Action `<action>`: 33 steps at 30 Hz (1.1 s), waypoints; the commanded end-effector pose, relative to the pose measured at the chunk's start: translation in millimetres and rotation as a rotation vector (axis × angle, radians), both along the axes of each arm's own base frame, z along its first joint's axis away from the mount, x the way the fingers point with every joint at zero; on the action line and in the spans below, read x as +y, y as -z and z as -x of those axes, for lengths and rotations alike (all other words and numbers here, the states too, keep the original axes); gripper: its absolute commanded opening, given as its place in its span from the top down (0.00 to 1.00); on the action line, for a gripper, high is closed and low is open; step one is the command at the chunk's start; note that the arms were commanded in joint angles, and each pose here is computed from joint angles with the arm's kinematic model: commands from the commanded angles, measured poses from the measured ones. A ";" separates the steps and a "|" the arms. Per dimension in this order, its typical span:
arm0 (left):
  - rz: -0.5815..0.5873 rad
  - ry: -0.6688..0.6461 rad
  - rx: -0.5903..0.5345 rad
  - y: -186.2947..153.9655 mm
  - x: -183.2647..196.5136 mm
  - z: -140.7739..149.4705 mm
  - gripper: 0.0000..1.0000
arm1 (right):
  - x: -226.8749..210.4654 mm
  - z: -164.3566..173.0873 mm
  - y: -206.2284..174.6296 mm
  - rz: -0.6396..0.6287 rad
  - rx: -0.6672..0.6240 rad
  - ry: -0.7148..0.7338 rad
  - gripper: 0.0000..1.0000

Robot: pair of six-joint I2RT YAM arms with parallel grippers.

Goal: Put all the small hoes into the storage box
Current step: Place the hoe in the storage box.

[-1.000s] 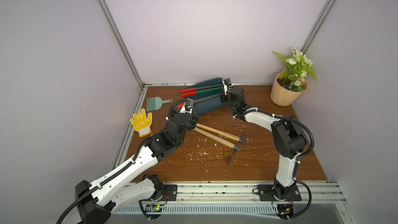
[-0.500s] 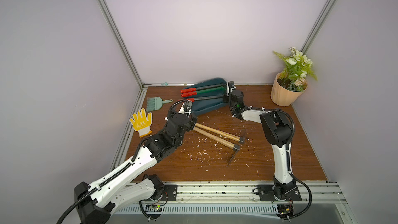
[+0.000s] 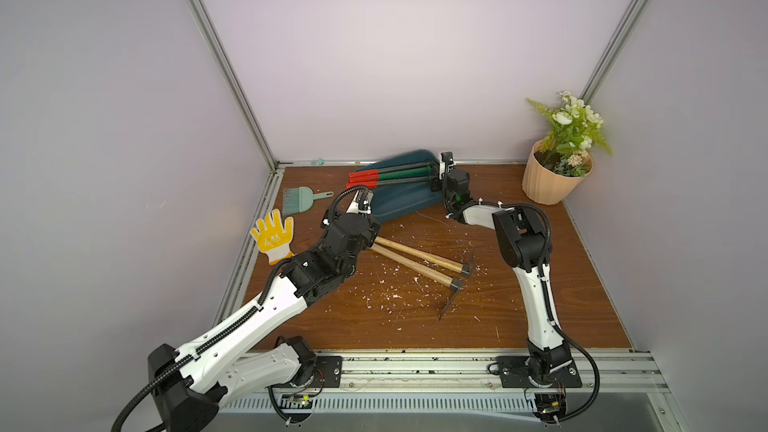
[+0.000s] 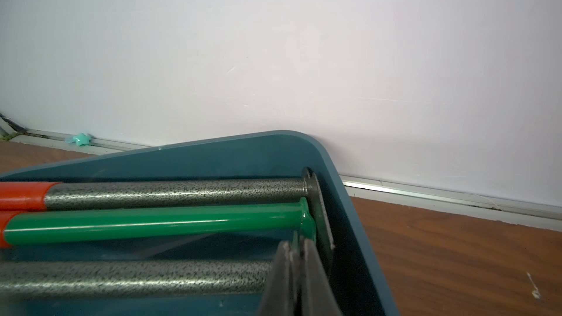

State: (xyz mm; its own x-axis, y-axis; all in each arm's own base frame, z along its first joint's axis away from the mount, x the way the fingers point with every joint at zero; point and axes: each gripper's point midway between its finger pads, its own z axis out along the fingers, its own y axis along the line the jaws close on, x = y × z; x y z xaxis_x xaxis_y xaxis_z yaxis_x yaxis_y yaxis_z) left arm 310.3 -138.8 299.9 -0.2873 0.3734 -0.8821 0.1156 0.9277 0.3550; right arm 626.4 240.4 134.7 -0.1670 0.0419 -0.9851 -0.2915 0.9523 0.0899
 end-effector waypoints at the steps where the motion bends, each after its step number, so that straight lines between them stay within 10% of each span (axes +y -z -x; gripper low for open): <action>1: 0.002 -0.037 -0.002 -5.8 4.8 -5.1 0.10 | 1.5 -10.3 -50.3 -0.095 -0.124 -0.010 1.00; 10: -0.008 -0.027 0.017 3.5 -2.1 -12.5 0.10 | -1.4 -7.8 -40.0 -0.073 -0.082 -0.015 0.74; 23: 0.043 -0.012 0.010 13.5 3.3 -3.5 0.10 | 6.2 20.6 -112.2 -0.031 -0.122 -0.123 0.70; 33: 0.137 -0.004 0.064 41.2 -4.2 -9.9 0.09 | 59.4 17.0 -67.1 0.120 0.333 -0.369 0.72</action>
State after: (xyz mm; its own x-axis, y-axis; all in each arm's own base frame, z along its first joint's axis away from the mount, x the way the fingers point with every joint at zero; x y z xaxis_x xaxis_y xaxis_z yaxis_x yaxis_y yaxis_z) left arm 314.0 -141.5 263.3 -0.3342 0.3397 -0.8792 0.1447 0.9402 0.3083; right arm 633.7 283.0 263.5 -0.2280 -0.0339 -0.9731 -0.5146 0.8526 0.0909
